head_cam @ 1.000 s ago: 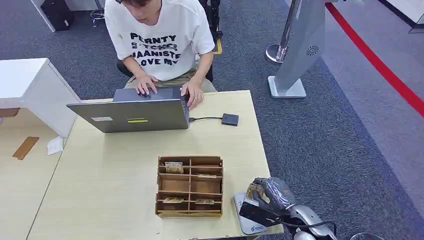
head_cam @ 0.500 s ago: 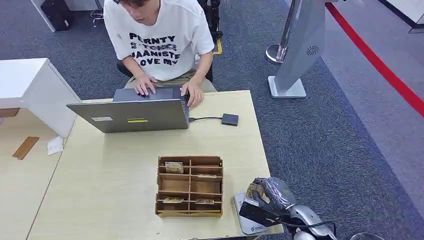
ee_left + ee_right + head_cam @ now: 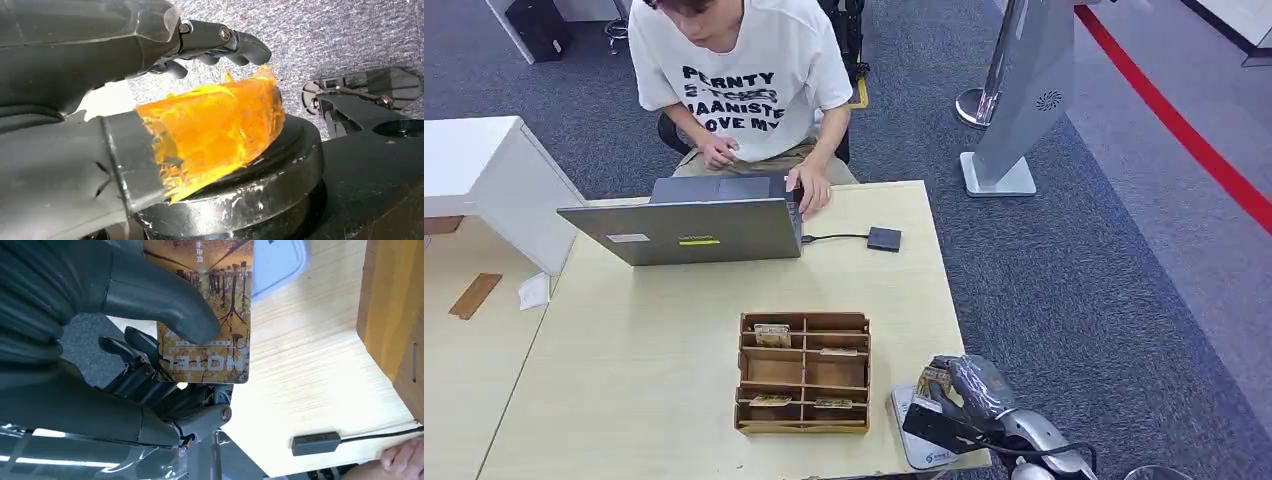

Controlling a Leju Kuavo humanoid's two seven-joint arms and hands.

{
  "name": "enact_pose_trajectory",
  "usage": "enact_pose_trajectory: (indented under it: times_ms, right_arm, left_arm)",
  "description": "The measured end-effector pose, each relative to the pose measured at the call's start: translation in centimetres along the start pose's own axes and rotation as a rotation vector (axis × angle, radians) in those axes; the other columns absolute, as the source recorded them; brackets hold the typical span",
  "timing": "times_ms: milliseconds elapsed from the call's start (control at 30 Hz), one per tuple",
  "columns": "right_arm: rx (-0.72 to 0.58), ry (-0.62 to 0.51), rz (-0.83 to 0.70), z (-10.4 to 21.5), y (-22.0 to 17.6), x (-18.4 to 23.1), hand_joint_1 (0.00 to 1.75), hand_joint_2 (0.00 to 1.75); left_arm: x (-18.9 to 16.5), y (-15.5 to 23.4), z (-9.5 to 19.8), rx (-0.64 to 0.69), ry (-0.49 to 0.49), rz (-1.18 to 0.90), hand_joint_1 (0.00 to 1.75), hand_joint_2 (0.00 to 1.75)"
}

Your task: Pass the card to the sensor for recognition and then transmit it.

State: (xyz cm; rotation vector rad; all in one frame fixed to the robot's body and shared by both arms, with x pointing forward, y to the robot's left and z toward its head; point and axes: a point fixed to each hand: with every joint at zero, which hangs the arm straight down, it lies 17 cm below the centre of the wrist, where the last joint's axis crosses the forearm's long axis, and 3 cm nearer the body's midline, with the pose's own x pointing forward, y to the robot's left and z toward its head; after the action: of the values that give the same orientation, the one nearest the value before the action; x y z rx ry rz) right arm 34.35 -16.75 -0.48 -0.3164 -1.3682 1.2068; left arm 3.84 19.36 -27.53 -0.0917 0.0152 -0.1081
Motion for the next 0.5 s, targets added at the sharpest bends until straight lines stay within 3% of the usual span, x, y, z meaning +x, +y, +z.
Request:
enact_pose_trajectory:
  times_ms: [500]
  right_arm:
    - [0.000,0.000,-0.001,0.02,0.02,0.01,1.75,1.75]
  left_arm:
    - [0.01,0.05,0.00,0.002,-0.001,0.003,0.00,0.00]
